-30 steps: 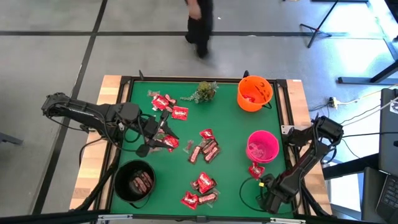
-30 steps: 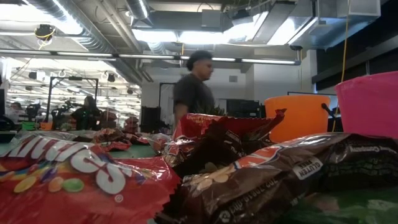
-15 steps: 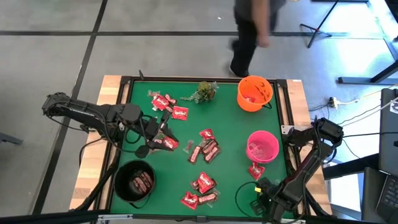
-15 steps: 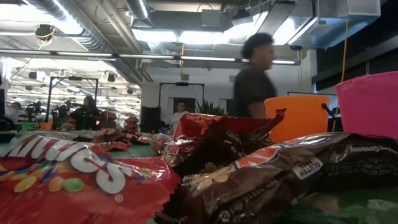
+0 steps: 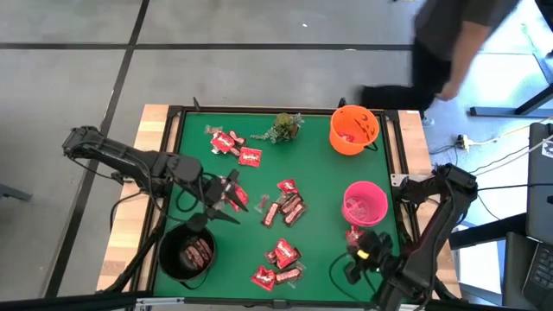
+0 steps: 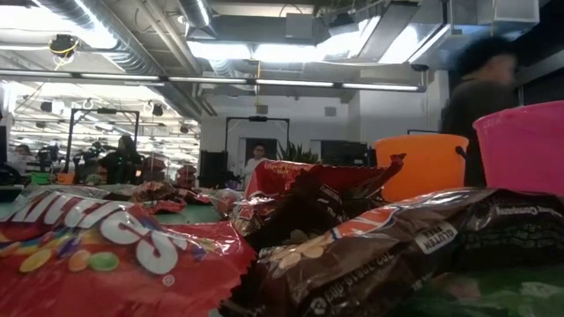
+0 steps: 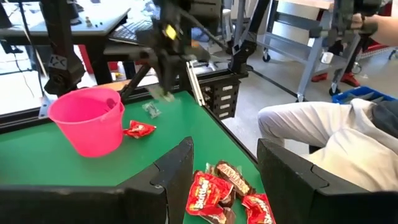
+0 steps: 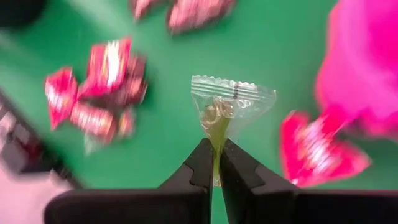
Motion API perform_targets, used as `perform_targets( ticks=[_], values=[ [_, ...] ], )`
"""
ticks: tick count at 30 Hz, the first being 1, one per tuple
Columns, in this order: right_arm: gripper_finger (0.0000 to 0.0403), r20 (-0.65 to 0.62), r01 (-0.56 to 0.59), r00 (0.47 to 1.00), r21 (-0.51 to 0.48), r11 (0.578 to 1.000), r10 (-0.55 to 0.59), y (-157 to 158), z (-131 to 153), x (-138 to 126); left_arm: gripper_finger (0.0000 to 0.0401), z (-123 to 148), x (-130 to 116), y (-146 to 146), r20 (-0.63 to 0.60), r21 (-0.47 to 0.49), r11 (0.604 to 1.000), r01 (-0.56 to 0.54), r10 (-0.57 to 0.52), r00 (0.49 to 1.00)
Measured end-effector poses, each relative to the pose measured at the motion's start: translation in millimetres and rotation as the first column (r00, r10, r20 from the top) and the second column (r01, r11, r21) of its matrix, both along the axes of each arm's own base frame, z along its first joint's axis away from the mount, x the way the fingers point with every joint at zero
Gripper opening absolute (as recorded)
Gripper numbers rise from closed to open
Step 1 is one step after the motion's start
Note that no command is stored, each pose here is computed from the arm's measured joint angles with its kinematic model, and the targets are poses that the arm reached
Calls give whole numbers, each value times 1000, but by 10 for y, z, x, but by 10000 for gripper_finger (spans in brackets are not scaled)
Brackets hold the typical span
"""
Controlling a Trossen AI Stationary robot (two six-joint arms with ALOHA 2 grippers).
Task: Sort candy
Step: Put the green candy into the pink bucket
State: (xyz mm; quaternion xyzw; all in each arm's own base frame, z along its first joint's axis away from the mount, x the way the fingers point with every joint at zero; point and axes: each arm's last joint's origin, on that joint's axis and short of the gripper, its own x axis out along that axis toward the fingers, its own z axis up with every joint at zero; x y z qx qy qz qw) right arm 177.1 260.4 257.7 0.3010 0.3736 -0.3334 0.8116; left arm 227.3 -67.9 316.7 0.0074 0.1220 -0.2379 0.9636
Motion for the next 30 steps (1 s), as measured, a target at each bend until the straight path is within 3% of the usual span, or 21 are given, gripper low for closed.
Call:
perform_targets(
  ticks=[5,12,21,25,30],
  values=[
    [19,56,81,996,-159,984,-73,-227,273,-103,167,-6,9,-2,-5,-6,1000,-3,3,1000],
    [19,35,150,989,-115,982,-147,-657,396,-165,167,7,12,-2,9,-10,1000,-4,4,1000],
    [19,-212,320,924,-31,947,-319,-1348,244,-318,167,17,18,5,24,-1,1000,-21,21,999],
    [26,-198,307,934,12,952,-299,-1521,309,-356,167,16,17,5,24,-1,1000,-21,21,1000],
    [82,-223,253,947,75,965,-231,-1588,353,-327,167,15,17,5,24,1,1000,-20,20,1000]
  ],
)
